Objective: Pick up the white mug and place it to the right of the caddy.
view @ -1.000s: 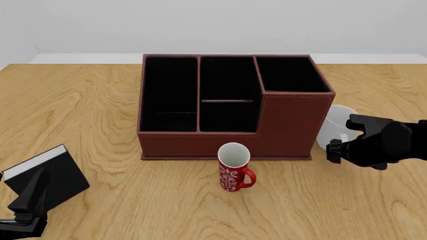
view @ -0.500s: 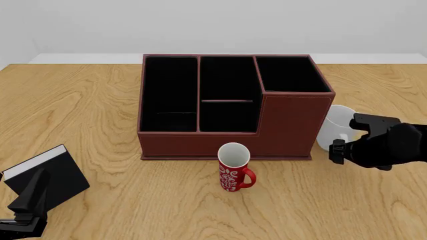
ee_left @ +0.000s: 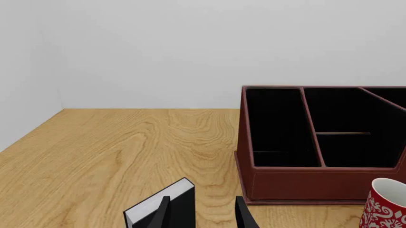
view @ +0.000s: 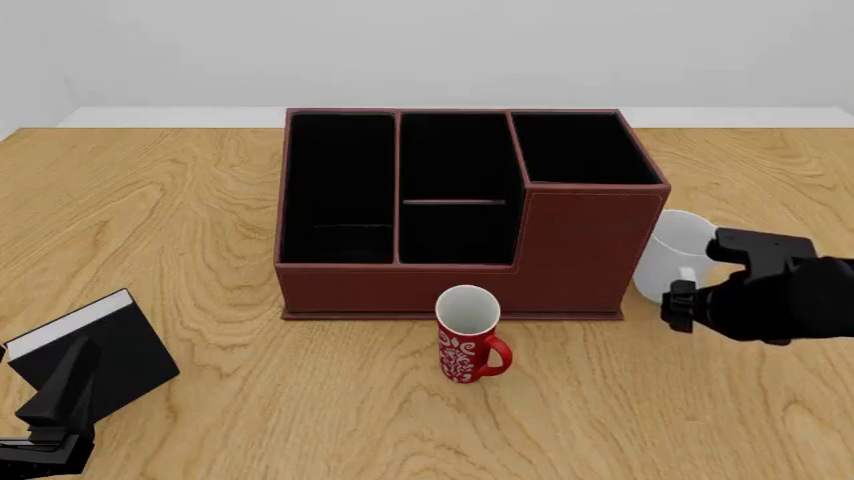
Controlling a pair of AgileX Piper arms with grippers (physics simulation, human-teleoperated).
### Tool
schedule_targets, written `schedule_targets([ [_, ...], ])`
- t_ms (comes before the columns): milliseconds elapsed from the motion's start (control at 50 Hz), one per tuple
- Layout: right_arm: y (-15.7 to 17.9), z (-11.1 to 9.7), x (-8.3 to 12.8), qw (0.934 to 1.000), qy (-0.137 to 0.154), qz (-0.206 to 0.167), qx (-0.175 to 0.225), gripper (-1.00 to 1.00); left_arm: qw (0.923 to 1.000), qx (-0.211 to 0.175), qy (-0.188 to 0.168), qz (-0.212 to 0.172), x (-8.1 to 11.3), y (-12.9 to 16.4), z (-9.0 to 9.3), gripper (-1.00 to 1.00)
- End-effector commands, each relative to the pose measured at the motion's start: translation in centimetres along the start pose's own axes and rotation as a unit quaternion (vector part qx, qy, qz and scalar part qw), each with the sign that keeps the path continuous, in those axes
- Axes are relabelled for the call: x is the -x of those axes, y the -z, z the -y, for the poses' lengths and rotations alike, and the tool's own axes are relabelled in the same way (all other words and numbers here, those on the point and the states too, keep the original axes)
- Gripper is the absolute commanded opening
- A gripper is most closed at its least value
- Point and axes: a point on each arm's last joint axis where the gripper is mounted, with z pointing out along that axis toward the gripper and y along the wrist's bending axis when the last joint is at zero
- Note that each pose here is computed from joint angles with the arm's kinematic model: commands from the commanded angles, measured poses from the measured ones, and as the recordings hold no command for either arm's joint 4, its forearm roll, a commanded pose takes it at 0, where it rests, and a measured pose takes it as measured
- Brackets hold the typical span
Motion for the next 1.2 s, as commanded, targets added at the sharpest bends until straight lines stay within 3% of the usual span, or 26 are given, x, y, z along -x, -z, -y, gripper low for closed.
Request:
schedule_targets([
  [20,0.9,-0.1,-0.6,0.9999,0.0,0.011,0.003,1.0,1.0,0.0,0.0,0.0,0.0,0.0,0.0,1.0],
  [1200,4.1,-0.1,-1.7,0.9989,0.016,0.042,0.006,1.0,1.0,0.0,0.0,0.0,0.0,0.0,0.0,1.0],
])
